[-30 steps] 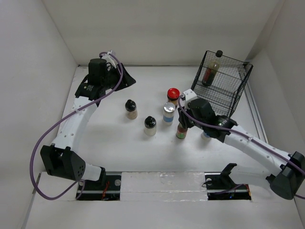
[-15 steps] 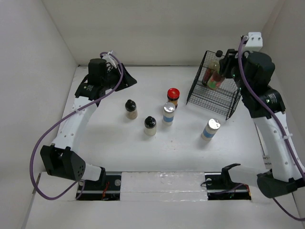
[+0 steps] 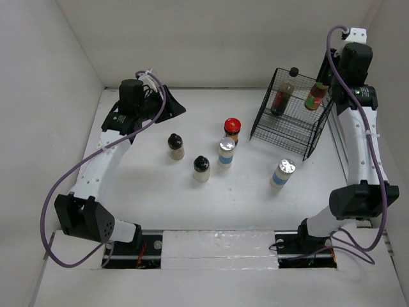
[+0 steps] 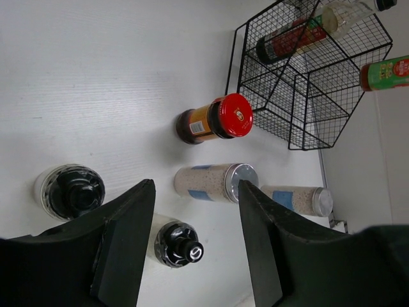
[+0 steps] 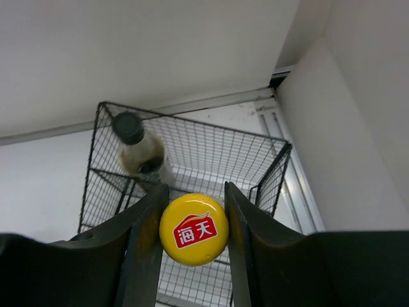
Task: Organize the condiment bottles
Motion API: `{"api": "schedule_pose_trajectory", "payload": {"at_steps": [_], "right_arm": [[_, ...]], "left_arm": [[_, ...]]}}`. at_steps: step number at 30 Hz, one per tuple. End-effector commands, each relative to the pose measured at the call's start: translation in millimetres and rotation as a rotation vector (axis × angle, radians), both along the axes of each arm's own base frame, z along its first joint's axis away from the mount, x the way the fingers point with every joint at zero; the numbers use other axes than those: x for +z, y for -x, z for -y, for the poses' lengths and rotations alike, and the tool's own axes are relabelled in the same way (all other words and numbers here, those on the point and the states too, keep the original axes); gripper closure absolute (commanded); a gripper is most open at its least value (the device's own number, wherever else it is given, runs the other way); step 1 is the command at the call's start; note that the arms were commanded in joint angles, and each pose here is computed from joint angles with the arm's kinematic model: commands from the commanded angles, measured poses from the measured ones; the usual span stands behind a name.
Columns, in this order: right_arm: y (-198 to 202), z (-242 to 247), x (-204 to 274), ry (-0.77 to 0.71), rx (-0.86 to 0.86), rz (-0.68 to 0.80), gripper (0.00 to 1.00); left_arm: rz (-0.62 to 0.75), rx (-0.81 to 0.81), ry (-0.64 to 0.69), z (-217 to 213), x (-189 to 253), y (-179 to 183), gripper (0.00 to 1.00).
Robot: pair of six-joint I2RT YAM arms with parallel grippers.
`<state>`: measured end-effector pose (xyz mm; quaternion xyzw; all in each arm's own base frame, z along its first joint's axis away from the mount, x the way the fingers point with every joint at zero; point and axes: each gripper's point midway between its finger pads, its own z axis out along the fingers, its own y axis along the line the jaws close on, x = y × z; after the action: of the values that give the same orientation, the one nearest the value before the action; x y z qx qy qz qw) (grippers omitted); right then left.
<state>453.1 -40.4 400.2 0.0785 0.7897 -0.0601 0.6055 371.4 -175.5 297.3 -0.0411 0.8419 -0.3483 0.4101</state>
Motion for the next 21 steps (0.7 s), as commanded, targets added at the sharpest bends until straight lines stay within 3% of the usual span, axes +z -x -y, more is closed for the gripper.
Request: {"api": "schedule_pose_trajectory", "payload": {"at_steps": [1, 7, 21], "right_arm": [[2.9, 3.4, 115.1, 0.021, 0.02, 0.35, 0.95], [-24.6, 24.6, 124.7, 0.032, -0.011, 0.394, 0.95], [-82.5, 34.8, 86.6, 0.029, 0.002, 0.36, 0.95]], "left_arm": [[0.069, -0.018, 0.027, 3.1, 21.6, 7.2, 0.49], [0.069, -0.018, 0.027, 2.5, 23.3, 10.1, 0.41], [0.052, 0.019, 0.034, -0.3, 16.5, 6.1, 0.4]]}}
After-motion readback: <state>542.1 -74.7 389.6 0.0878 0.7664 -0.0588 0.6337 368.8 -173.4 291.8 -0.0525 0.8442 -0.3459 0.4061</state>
